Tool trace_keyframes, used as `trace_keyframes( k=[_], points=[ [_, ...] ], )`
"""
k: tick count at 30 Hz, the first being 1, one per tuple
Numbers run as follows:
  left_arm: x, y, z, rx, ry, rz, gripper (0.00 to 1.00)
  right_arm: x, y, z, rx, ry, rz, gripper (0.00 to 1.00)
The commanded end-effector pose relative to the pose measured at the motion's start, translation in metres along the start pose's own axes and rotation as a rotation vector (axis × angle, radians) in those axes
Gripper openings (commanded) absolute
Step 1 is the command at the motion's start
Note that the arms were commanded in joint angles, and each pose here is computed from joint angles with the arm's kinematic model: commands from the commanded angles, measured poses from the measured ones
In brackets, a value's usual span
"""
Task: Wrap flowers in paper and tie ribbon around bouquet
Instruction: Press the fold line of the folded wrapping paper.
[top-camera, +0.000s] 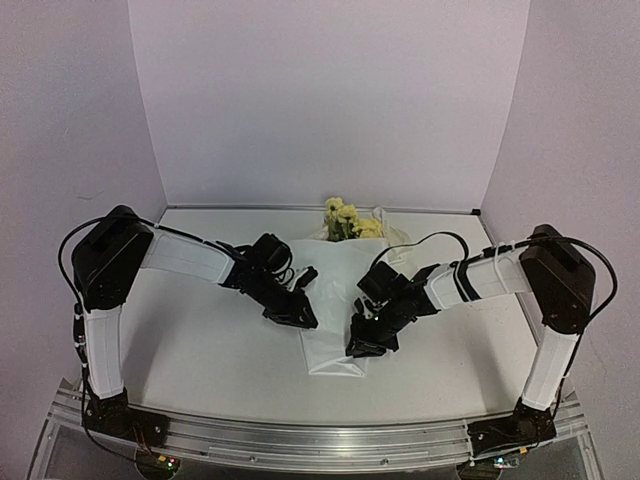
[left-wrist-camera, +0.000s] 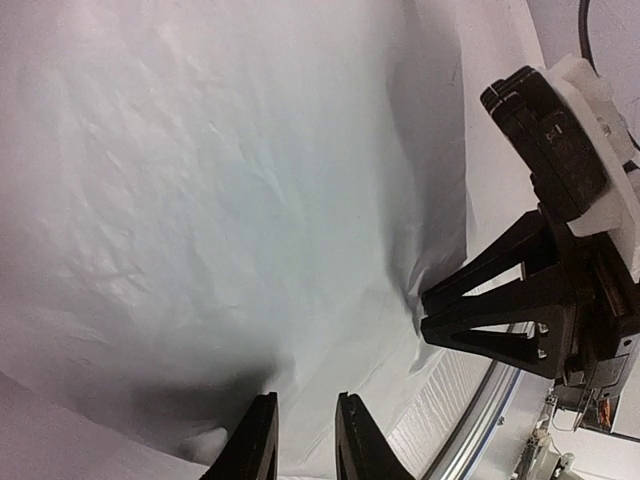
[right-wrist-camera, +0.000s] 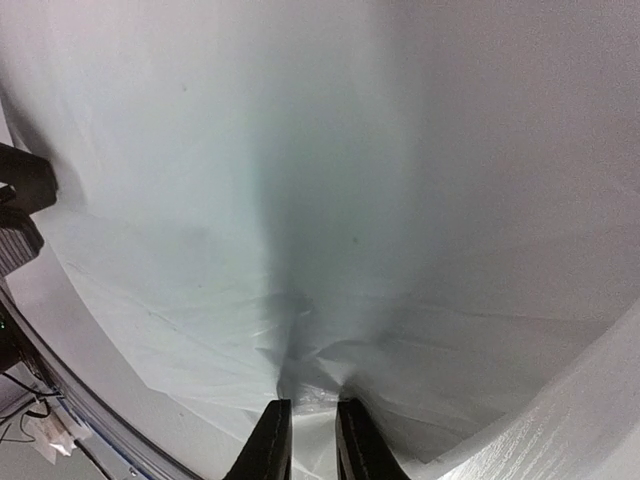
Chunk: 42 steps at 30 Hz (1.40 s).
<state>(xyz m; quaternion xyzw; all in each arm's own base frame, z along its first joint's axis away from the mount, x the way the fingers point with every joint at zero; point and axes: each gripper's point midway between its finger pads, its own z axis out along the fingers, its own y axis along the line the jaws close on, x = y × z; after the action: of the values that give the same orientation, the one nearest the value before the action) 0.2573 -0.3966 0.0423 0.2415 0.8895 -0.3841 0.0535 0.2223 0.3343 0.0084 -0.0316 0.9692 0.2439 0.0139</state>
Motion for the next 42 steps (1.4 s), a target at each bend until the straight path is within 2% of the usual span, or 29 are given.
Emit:
trace_keyframes(
  k=[1, 6, 12, 16, 25, 42],
  points=[
    [-0.007, 0.018, -0.003, -0.025, -0.006, -0.023, 0.22, -0.004, -0.023, 0.011, 0.076, -0.005, 0.082, 0.16],
    [-0.010, 0.017, -0.006, -0.020, 0.002, -0.008, 0.25, -0.004, -0.023, 0.010, 0.076, -0.008, 0.089, 0.16],
    [0.001, -0.020, -0.015, 0.096, 0.019, 0.039, 0.26, -0.004, -0.021, 0.011, 0.074, -0.006, 0.090, 0.15],
    [0.018, -0.029, -0.003, 0.118, 0.061, 0.037, 0.26, -0.004, -0.021, 0.012, 0.073, -0.001, 0.092, 0.15],
    [0.027, 0.002, 0.010, 0.055, 0.078, -0.053, 0.23, -0.004, -0.024, 0.015, 0.084, 0.004, 0.103, 0.15],
    [-0.030, 0.060, -0.008, -0.006, -0.024, -0.160, 0.24, 0.003, -0.032, 0.018, 0.099, 0.025, 0.110, 0.14]
  ],
)
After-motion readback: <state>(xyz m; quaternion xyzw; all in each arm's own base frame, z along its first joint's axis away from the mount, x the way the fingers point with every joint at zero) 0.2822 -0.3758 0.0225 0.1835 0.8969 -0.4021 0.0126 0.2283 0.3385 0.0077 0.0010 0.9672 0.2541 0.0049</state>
